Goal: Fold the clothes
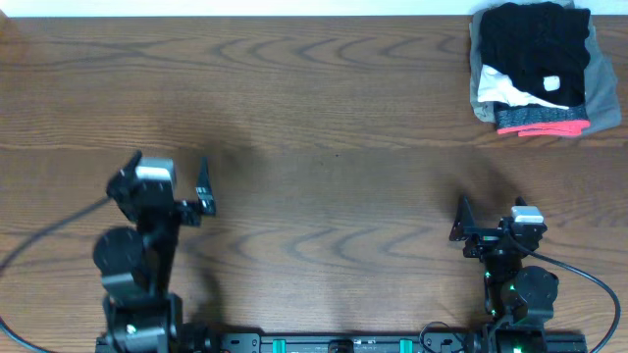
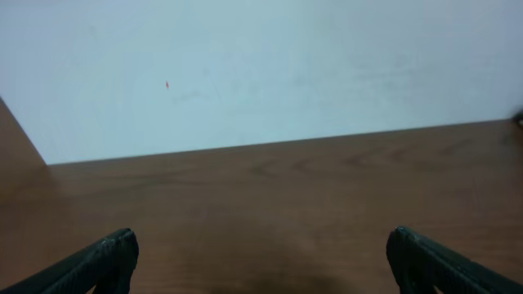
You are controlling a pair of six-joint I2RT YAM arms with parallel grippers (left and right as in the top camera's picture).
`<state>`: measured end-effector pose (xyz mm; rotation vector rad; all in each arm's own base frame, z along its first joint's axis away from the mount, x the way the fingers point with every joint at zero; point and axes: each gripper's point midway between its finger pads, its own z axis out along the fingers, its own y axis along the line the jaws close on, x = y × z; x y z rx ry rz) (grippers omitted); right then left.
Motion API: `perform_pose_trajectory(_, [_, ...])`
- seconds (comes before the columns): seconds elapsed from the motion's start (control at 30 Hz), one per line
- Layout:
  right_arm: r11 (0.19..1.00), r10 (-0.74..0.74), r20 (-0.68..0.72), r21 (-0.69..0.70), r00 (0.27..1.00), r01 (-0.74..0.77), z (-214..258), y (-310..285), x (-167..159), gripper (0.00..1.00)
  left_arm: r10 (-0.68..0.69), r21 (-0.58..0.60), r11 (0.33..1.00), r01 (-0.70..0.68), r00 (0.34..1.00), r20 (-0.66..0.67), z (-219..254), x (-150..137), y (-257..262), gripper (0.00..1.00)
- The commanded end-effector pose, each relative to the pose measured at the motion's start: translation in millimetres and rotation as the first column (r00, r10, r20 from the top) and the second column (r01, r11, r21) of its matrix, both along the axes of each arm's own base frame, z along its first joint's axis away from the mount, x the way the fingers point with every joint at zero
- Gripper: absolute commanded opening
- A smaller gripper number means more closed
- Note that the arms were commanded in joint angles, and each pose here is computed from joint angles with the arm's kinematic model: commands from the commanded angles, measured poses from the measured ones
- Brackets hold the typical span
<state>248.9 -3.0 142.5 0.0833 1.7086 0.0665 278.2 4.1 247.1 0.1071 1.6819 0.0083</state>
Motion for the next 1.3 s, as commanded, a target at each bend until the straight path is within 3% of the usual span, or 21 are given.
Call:
perform_pose_trajectory(0.0, [1.000,-0.016,-0.006,-0.017,1.000,0.016,-2.0,-4.3,-0.2,0.99,-0.008,-0.003,1.000,0.008,1.000,0.030,-17.9,-12.3,-2.5,0.98])
perform_pose_trajectory(0.57, [1.000,-0.016,-0.006,-0.017,1.000,0.016,-2.0,-4.3,-0.2,0.99,-0.006,-0.004,1.000,0.006,0.998,0.067,-79.9,-29.3,-4.6,0.98])
perform_pose_trajectory(0.8, [1.000,-0.016,-0.006,-0.017,1.000,0.015,-2.0,-4.3,-0.2,0.99,0.000,-0.015,1.000,0.000,1.000,-0.018,-104.9,-34.6,-4.4,0.98])
perform_pose_trajectory(1.27, [1.000,-0.016,-0.006,-0.017,1.000,0.015,-2.0,-4.3,-0.2,0.99,0.004,-0.015,1.000,-0.005,1.000,-0.018,-105.1,-34.4,-3.6,0.98])
